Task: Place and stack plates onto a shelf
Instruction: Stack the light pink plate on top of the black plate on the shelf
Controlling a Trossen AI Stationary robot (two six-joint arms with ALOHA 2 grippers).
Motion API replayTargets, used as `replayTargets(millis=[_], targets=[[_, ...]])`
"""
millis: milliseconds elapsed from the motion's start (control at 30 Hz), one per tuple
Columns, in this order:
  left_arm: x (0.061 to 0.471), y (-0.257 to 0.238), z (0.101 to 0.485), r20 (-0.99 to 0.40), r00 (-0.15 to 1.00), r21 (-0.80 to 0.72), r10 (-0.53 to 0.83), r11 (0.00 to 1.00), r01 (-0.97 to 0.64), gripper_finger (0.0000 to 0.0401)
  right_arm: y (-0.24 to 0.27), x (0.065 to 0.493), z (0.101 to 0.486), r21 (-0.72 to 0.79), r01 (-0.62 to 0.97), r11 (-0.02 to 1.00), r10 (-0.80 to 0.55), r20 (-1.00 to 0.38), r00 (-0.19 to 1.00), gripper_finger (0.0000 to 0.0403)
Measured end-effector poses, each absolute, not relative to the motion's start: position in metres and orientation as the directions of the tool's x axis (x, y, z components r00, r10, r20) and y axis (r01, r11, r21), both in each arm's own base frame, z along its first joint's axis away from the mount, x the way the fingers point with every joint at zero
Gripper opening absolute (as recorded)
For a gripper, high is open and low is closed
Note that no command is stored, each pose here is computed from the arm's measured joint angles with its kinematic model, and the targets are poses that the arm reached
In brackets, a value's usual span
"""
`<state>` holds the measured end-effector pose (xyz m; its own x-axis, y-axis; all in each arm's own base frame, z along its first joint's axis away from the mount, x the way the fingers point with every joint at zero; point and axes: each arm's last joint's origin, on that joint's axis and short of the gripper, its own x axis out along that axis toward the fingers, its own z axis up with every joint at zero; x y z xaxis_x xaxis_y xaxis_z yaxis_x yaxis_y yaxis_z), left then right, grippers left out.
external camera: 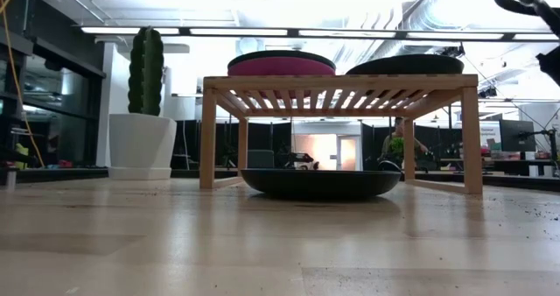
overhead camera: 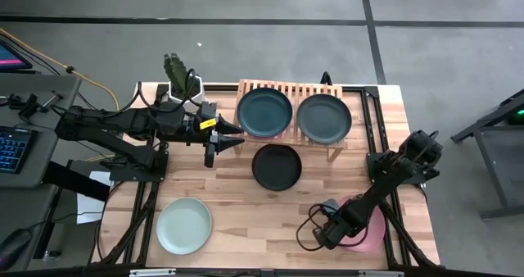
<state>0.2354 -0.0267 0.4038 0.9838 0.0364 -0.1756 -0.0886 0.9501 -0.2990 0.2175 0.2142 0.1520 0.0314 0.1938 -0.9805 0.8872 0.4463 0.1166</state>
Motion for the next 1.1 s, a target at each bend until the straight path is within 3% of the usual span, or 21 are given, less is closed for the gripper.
replayTargets(millis=[100, 267, 433, 667, 800, 900, 1000, 1100], targets=[[0.235, -0.027, 0.404, -0.176, 0.984, -0.299, 0.036, 0.950, -0.089, 0.0140, 0.213, 0.215, 0.159, 0.132, 0.867, 0.481, 0.207, -0.978, 0.034, 0.0013], [0.235, -0.027, 0.404, -0.176, 0.984, -0.299, 0.036, 0.950, -0.089, 0.0140, 0.208, 0.211, 0.186, 0.249, 0.795, 0.553, 0.264, -0.958, 0.115, 0.0007], [0.235, -0.027, 0.404, -0.176, 0.984, -0.300, 0.036, 0.950, -0.089, 0.0140, 0.194, 0.206, 0.239, 0.522, 0.530, 0.669, 0.432, -0.853, 0.294, 0.0002], [0.235, -0.027, 0.404, -0.175, 0.984, -0.301, 0.037, 0.949, -0.089, 0.0140, 0.165, 0.215, 0.294, 0.764, 0.142, 0.630, 0.633, -0.610, 0.476, 0.0000], [0.235, -0.027, 0.404, -0.175, 0.984, -0.317, 0.036, 0.944, -0.091, 0.0140, 0.146, 0.236, 0.332, 0.735, -0.058, 0.675, 0.617, -0.521, 0.589, 0.0000], [0.236, -0.027, 0.404, -0.175, 0.984, -0.325, 0.036, 0.941, -0.093, 0.0140, 0.130, 0.245, 0.375, 0.634, -0.167, 0.755, 0.557, -0.487, 0.672, 0.0000], [0.236, -0.027, 0.404, -0.174, 0.984, -0.325, 0.037, 0.941, -0.092, 0.0140, 0.112, 0.241, 0.421, 0.442, -0.197, 0.875, 0.429, -0.519, 0.739, 0.0000], [0.236, -0.027, 0.405, -0.167, 0.985, -0.327, 0.037, 0.941, -0.090, 0.0140, 0.093, 0.225, 0.457, 0.213, -0.098, 0.972, 0.209, -0.596, 0.776, 0.0000]])
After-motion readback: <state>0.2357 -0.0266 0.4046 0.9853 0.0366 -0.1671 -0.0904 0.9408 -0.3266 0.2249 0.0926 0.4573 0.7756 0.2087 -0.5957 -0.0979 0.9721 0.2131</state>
